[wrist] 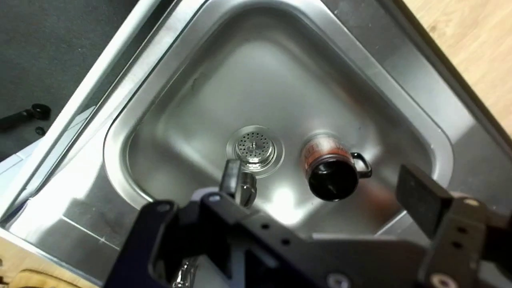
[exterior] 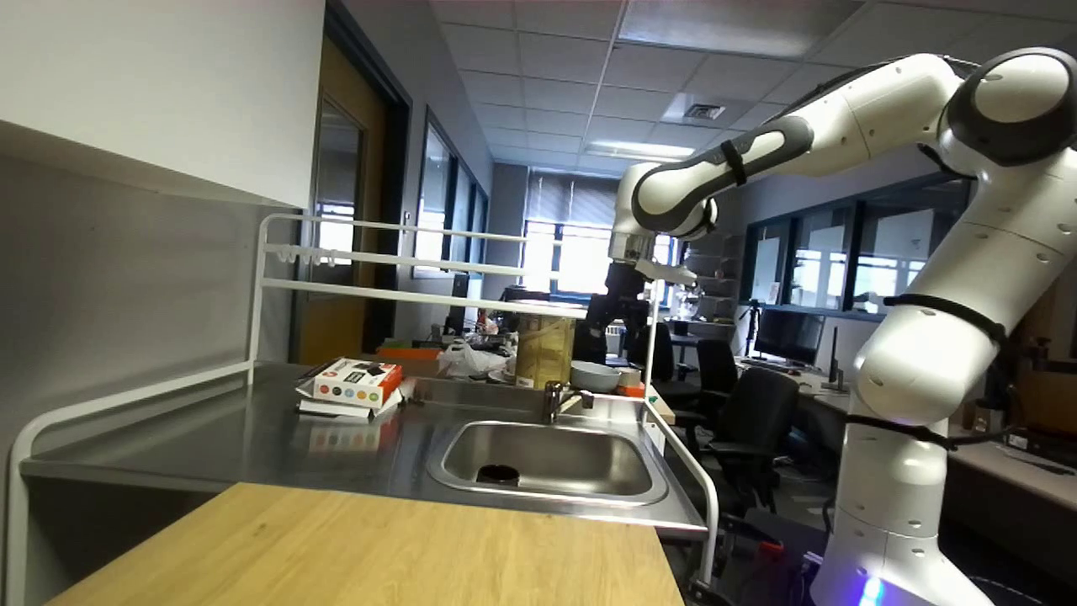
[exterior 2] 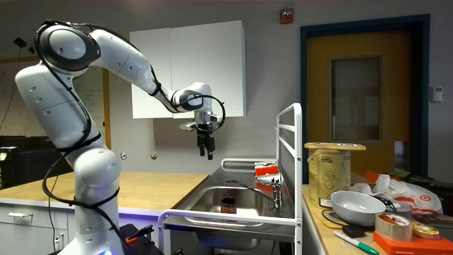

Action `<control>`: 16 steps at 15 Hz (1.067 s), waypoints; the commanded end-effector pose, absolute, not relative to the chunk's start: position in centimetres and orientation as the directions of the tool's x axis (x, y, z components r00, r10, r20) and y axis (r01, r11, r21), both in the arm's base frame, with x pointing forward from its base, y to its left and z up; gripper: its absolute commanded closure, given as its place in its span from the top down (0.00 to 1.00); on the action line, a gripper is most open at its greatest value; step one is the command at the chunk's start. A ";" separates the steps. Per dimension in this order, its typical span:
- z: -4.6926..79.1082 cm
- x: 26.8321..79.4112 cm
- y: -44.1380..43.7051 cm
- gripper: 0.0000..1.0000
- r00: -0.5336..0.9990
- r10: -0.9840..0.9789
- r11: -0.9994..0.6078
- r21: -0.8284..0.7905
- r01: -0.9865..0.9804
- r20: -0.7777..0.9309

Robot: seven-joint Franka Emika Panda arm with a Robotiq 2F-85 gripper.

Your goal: Move the faucet to the left

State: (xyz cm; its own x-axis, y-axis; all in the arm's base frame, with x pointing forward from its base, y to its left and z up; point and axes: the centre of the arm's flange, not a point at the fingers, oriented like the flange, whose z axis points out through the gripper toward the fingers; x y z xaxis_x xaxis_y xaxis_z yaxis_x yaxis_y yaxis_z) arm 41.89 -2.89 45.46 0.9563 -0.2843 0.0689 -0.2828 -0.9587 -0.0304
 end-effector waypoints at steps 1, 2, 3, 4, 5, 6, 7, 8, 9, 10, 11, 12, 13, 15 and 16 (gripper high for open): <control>43.8 46.6 -4.7 1.00 0.894 -0.445 -0.895 -0.028 -0.444 0.053; 43.2 47.4 -5.4 1.00 0.875 -0.482 -0.876 -0.027 -0.481 0.048; 42.5 48.3 -6.1 1.00 0.855 -0.517 -0.856 -0.026 -0.517 0.041; 41.8 49.1 -6.6 1.00 0.835 -0.549 -0.836 -0.028 -0.548 0.031; 41.2 49.8 -7.1 1.00 0.818 -0.575 -0.818 -0.030 -0.574 0.020; 40.6 50.5 -7.6 1.00 0.803 -0.596 -0.803 -0.032 -0.596 0.010; 40.0 51.2 -8.0 1.00 0.790 -0.613 -0.789 -0.034 -0.613 -0.002; 39.4 51.9 -8.5 1.00 0.779 -0.627 -0.778 -0.035 -0.627 -0.014; 38.9 52.5 -8.9 1.00 0.771 -0.637 -0.770 -0.035 -0.637 -0.024; 38.3 53.1 -9.3 1.00 0.763 -0.646 -0.762 -0.038 -0.647 -0.036; 37.6 53.7 -9.7 1.00 0.755 -0.654 -0.754 -0.041 -0.656 -0.049; 36.9 54.1 -10.3 1.00 0.746 -0.663 -0.745 -0.043 -0.666 -0.063; 36.3 54.5 -10.8 1.00 0.736 -0.673 -0.735 -0.046 -0.677 -0.077; 34.7 54.9 -11.5 1.00 0.714 -0.691 -0.715 -0.042 -0.698 -0.110; 34.0 55.1 -11.9 1.00 0.704 -0.699 -0.706 -0.039 -0.707 -0.123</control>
